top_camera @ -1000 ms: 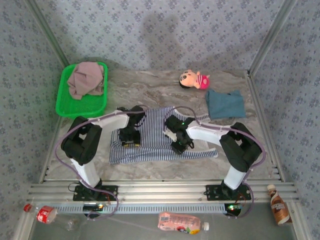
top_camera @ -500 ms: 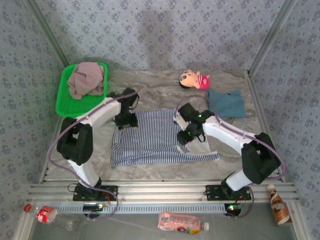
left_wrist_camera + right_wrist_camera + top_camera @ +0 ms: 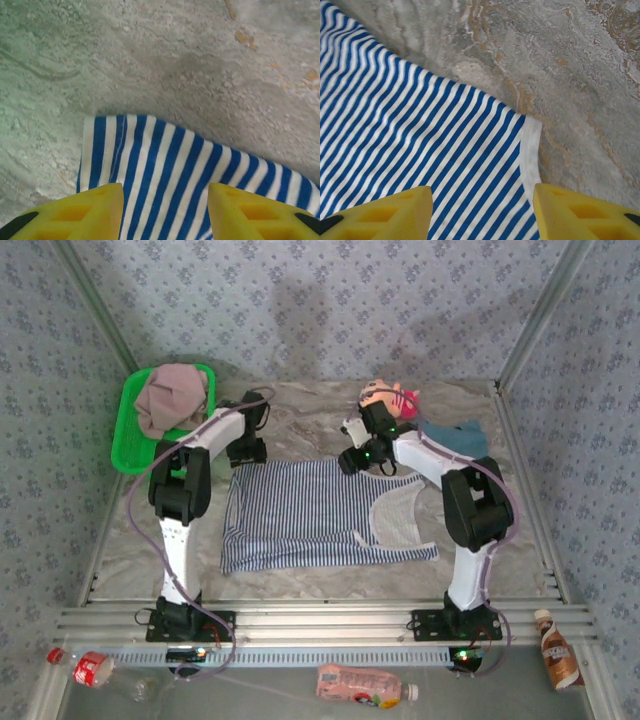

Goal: Fold and stack the tank tops

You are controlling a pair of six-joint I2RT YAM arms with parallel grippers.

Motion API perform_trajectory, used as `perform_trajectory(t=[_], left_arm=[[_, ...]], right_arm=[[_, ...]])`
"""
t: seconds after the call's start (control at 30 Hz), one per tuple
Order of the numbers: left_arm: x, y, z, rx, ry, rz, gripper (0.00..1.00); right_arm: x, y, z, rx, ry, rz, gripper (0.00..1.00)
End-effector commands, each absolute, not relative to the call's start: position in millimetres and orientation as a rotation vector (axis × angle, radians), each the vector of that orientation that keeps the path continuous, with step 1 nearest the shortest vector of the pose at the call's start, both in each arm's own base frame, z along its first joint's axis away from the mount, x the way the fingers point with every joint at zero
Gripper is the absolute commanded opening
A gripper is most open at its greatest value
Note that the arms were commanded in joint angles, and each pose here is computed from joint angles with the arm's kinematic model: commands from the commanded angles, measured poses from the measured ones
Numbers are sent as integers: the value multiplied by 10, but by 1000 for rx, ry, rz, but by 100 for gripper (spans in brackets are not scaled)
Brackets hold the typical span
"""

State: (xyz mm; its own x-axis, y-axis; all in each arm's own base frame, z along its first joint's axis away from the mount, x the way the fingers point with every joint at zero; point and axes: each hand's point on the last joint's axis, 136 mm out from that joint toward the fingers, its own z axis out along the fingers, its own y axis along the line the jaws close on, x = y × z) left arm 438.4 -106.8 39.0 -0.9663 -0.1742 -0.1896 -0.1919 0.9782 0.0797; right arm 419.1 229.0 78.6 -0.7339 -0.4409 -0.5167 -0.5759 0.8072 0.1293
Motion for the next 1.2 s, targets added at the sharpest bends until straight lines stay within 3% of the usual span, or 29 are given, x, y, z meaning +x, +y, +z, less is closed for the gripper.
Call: perform_trajectory(t=[0.0,0.53,0.83,0.93,1.17], left_arm=[[4493,-867,492,-256,2912,246,48],[4626,-822,219,-152,2959,220,44],[4723,-825,125,-110,2967,186,27],[4733,-831,102,-98,2973,180,21],[4804,-842,152,-61,2958,167,18]], right_arm=[[4350,2304,694,-751,2528,400,58],[4562,2357,330,-707,2628,443,55],[4557,2351,190,-702,2685,480,49],[4578,2368,176,-703,2670,493,42],[4694,2429,253,-702,2621,521,25]])
